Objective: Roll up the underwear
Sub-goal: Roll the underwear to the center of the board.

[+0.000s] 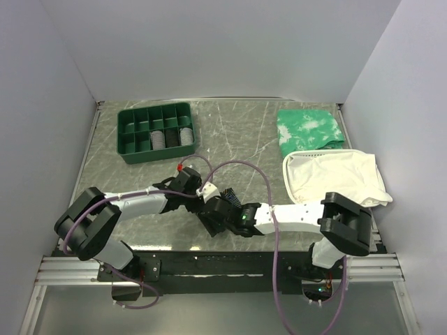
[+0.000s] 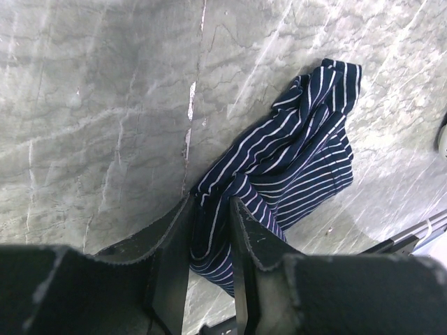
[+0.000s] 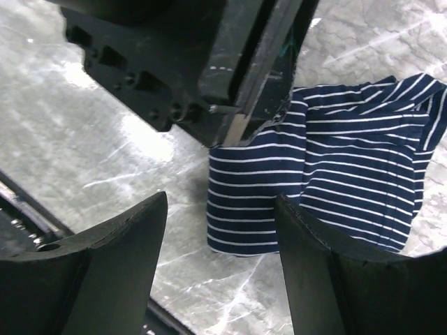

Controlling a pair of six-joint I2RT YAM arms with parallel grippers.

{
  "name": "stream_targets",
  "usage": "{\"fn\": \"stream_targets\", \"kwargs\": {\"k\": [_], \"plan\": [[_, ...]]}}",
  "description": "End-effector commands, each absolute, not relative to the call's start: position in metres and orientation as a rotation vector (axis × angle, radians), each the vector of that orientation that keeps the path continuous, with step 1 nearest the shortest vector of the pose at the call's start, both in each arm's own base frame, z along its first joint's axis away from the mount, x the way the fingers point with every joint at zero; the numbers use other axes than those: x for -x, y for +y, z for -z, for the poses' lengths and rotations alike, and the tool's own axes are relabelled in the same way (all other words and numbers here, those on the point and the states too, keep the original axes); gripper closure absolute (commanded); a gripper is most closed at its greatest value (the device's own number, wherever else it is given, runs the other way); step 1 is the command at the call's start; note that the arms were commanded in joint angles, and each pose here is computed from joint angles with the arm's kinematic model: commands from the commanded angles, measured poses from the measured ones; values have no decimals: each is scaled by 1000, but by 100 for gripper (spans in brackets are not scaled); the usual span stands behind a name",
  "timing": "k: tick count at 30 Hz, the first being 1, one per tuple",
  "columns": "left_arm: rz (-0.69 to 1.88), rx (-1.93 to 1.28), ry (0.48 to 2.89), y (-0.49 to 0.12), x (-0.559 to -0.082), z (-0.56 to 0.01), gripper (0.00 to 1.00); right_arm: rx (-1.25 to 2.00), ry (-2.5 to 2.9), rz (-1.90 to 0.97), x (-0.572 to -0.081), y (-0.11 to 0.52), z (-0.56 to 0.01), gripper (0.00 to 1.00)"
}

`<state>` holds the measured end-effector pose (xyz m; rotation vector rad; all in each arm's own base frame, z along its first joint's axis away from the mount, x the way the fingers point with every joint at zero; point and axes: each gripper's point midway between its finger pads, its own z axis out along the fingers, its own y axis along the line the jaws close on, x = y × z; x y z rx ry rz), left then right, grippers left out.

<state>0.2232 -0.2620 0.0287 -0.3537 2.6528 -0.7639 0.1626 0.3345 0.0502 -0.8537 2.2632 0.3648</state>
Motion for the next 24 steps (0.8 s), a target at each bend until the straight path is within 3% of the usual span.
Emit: {"fn": "stream_targets", "kwargs": {"k": [1,20,23,24], "plan": [[720,330,2710,-259,-215,-21,68,845,2231,-319,-170,339,-52,31],[742,331,2716,-259,-219,-20,68,843,2359,-196,-154,303,13,41],[746,334,2720,-258,-219,-18,68,840,2381,-180,-150,298,21,47],[750,335,2720,-258,-219,-19,68,838,2382,-183,-150,299,20,54]]}}
